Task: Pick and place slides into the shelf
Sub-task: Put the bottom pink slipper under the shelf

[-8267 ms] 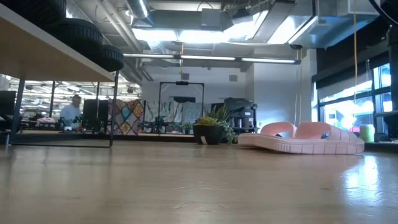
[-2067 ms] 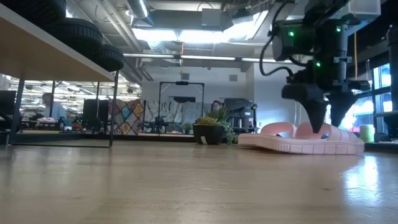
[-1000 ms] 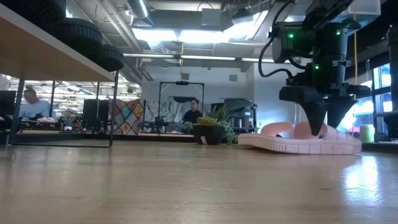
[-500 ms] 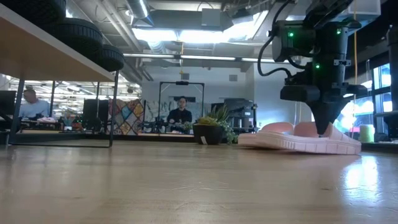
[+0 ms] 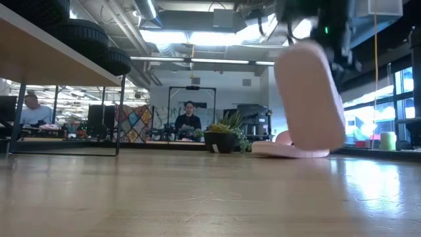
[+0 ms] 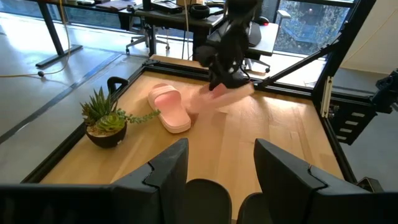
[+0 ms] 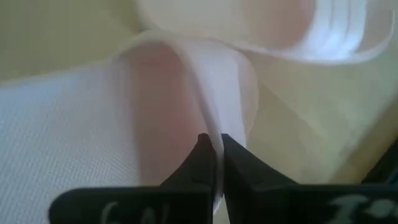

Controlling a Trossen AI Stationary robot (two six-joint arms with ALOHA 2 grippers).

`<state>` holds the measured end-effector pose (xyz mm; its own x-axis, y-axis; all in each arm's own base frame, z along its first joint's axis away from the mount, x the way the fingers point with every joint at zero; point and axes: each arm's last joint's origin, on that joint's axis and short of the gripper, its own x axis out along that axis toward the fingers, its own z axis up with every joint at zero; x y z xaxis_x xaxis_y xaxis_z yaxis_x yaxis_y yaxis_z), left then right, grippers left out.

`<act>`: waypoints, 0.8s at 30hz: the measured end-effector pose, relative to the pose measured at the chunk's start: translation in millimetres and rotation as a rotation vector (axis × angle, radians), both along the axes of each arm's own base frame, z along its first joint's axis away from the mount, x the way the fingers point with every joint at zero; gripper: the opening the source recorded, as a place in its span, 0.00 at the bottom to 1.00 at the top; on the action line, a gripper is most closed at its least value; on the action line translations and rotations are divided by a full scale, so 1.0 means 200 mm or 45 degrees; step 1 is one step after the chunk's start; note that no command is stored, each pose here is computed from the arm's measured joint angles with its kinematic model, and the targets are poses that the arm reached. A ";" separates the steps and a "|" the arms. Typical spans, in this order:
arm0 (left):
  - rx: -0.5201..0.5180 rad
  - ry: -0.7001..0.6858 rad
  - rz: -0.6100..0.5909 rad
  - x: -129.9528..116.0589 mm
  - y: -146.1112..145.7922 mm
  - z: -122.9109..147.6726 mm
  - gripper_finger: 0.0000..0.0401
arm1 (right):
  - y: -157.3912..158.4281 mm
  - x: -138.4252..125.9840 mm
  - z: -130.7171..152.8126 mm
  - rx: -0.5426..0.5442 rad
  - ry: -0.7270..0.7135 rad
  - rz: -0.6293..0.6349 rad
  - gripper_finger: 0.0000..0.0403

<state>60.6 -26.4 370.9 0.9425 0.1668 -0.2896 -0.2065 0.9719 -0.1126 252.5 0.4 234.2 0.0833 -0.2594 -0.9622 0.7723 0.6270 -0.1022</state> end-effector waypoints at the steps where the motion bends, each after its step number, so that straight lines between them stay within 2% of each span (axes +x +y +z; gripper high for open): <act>1: 0.000 0.000 0.000 0.00 0.00 0.00 0.44 | 0.01 0.01 0.04 -0.010 -0.007 0.058 0.03; 9: 0.000 0.001 -0.002 0.00 0.00 0.00 0.44 | 0.13 0.12 0.39 -0.236 -0.195 0.546 0.03; 13: -0.010 -0.002 0.005 0.00 0.00 0.00 0.44 | 0.18 0.15 0.56 -0.390 -0.315 0.711 0.03; 15: -0.116 -0.022 0.037 0.00 0.00 0.00 0.44 | 0.20 0.17 0.64 -0.471 -0.400 0.768 0.03; 20: -0.485 -0.085 0.097 0.00 -0.01 0.01 0.44 | 0.23 0.25 0.79 -0.606 -0.615 0.851 0.03; 24: -0.715 -0.067 0.080 0.00 -0.02 0.01 0.44 | 0.25 0.34 0.87 -0.753 -0.679 1.020 0.03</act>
<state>61.1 -29.9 372.6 0.9512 0.0568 -0.3032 -0.2423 0.7461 -0.6202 319.6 50.4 409.0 0.7938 -0.3500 -0.4974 0.2036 0.9236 -0.3249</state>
